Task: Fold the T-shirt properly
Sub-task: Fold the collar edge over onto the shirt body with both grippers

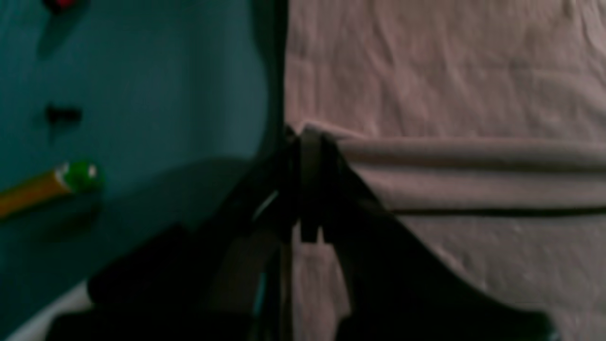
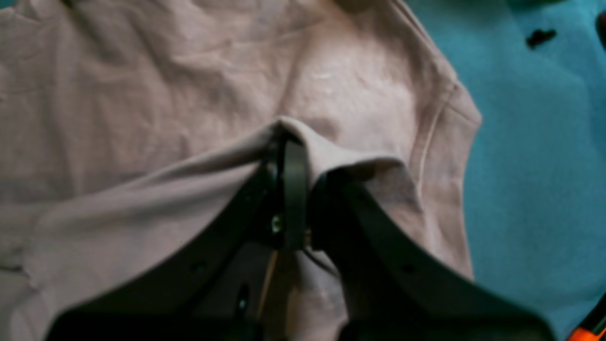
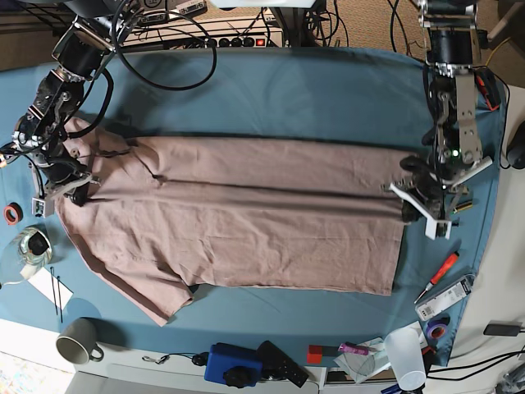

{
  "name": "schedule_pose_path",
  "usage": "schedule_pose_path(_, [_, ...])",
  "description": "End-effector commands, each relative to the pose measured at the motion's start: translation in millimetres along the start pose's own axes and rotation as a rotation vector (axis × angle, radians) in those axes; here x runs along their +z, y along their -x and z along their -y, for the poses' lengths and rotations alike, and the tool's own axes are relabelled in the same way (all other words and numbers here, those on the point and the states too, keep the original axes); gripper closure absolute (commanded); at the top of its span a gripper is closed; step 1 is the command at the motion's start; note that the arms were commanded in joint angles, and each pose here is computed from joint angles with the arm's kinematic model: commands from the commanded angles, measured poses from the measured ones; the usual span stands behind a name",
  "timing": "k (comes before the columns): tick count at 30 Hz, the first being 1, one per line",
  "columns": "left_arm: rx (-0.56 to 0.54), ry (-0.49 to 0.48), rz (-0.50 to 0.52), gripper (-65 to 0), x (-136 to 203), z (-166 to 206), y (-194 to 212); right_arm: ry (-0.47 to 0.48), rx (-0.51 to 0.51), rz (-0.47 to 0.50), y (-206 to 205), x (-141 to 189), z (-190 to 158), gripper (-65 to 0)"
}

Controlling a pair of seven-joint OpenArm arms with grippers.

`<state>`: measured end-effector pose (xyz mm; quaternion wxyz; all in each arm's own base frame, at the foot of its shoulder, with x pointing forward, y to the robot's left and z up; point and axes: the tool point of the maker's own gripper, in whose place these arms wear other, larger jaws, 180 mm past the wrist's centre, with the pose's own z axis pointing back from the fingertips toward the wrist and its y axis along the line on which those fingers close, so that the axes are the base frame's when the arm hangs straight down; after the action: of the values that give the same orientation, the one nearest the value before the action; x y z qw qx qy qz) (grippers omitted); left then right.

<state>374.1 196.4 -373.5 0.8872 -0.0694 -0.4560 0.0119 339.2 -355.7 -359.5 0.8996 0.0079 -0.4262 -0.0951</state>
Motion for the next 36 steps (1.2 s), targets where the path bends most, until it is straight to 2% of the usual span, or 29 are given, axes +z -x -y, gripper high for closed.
schedule_pose_path(1, [-0.009, -0.015, 0.054, 0.0, 0.6, -6.1, -20.1, 0.012, 0.005, 0.070, -23.9, 3.0, 6.7, 0.0])
schedule_pose_path(6, [0.003, -0.021, 0.035, 0.0, -5.3, -10.3, -16.3, 0.008, -0.016, 0.078, -19.8, -2.9, 8.5, 0.0])
schedule_pose_path(20, [-0.011, 0.008, 0.054, 0.0, -9.4, -3.5, -18.9, 0.015, -0.007, 0.135, -48.5, -5.5, 6.1, 0.0])
schedule_pose_path(27, [-0.032, 0.028, 0.069, 0.0, -12.2, 6.1, -24.3, 0.057, -0.023, 0.121, -45.7, -5.6, 13.8, 0.0])
schedule_pose_path(34, [-0.041, 0.012, 0.080, 0.0, -13.6, 3.7, -34.1, 0.059, -0.020, 0.103, -42.6, -5.9, 14.0, 0.0])
schedule_pose_path(36, [-0.043, 0.015, 0.080, -10.0, -13.6, 4.3, -34.1, 0.058, -0.020, 0.095, -41.0, -6.1, 14.0, 0.0])
